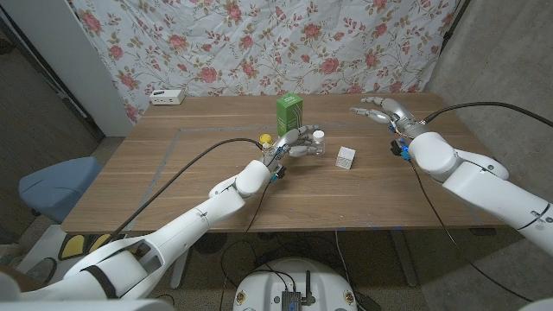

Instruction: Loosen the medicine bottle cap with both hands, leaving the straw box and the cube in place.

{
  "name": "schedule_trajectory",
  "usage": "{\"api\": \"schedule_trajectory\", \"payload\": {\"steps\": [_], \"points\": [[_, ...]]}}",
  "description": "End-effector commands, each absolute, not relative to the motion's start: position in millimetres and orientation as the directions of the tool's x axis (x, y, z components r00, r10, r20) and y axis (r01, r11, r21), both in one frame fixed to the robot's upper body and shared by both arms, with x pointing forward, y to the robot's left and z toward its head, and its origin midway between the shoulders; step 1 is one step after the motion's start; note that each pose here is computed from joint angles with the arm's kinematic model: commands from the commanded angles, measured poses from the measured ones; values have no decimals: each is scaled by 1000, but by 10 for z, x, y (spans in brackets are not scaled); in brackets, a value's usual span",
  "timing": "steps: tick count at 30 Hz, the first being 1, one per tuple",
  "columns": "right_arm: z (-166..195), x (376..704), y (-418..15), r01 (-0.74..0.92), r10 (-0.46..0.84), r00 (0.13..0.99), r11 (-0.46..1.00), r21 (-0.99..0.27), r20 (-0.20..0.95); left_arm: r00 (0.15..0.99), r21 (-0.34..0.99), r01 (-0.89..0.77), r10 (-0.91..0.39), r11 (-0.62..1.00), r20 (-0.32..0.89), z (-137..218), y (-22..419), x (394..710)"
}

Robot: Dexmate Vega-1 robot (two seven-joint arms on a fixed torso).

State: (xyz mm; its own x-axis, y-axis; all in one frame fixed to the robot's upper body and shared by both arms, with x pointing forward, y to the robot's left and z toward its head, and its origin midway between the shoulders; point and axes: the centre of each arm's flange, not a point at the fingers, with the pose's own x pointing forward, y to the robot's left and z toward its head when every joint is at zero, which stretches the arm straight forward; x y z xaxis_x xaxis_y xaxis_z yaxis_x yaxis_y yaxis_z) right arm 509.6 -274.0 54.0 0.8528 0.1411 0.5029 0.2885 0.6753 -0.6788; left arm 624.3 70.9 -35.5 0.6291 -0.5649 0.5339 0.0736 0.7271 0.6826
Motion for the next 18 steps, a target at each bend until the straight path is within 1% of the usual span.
{"api": "schedule_trajectory", "payload": {"steps": [1, 12, 18], "points": [[685, 5049, -2685, 239, 195, 892, 563, -791, 408, 619, 702, 68, -582, 709, 528, -288, 622, 6353], [890, 5043, -2566, 163, 251, 921, 448, -879, 299, 610, 719, 74, -601, 691, 516, -264, 567, 6397], [967, 5036, -2493, 144, 271, 925, 400, -905, 267, 609, 722, 74, -605, 688, 513, -269, 555, 6409]]}}
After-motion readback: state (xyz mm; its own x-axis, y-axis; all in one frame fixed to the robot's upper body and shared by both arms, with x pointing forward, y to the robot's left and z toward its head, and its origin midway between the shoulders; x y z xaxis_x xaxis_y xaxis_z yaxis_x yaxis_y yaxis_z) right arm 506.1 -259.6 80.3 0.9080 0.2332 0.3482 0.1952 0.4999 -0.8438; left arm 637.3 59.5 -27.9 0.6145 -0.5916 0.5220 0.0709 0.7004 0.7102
